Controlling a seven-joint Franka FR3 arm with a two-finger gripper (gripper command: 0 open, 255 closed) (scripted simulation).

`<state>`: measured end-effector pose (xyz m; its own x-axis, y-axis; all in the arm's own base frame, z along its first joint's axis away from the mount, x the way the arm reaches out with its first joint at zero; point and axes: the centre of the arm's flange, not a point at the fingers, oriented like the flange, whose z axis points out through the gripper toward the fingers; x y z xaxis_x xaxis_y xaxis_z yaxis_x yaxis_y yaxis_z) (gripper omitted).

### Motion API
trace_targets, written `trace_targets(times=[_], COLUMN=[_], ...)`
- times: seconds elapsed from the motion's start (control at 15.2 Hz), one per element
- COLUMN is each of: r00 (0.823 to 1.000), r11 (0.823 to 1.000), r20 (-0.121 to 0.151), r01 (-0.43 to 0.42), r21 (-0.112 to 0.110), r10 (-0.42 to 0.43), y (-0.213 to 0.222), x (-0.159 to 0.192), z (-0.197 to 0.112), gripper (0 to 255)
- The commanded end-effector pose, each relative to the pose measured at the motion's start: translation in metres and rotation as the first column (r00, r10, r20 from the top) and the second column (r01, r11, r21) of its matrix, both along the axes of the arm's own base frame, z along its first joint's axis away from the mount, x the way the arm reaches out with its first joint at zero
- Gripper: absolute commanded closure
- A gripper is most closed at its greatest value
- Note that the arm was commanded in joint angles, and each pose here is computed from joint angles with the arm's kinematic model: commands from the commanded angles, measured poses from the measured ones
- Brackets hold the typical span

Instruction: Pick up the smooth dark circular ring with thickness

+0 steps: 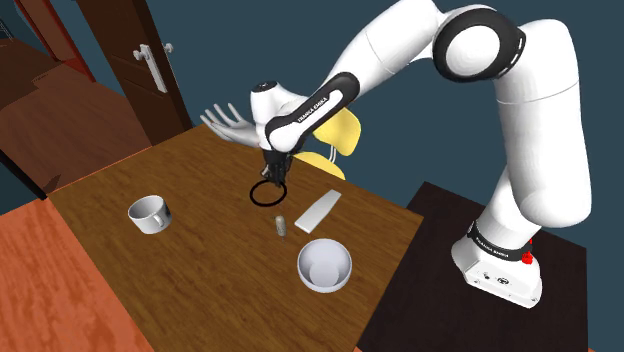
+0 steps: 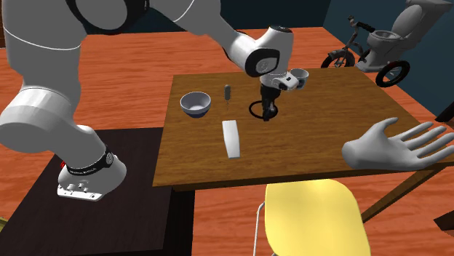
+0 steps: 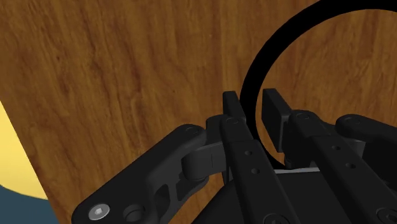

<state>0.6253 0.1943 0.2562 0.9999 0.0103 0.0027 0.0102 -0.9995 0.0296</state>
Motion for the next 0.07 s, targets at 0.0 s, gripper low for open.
trace_targets(times=[0.0], r00=[1.0], r11=[1.0], r20=[-0.001], r01=[0.0], r21=[0.0], r10=[0.0], y=[-0.0002], x=[0.0], z=[0.0025], gripper=[255])
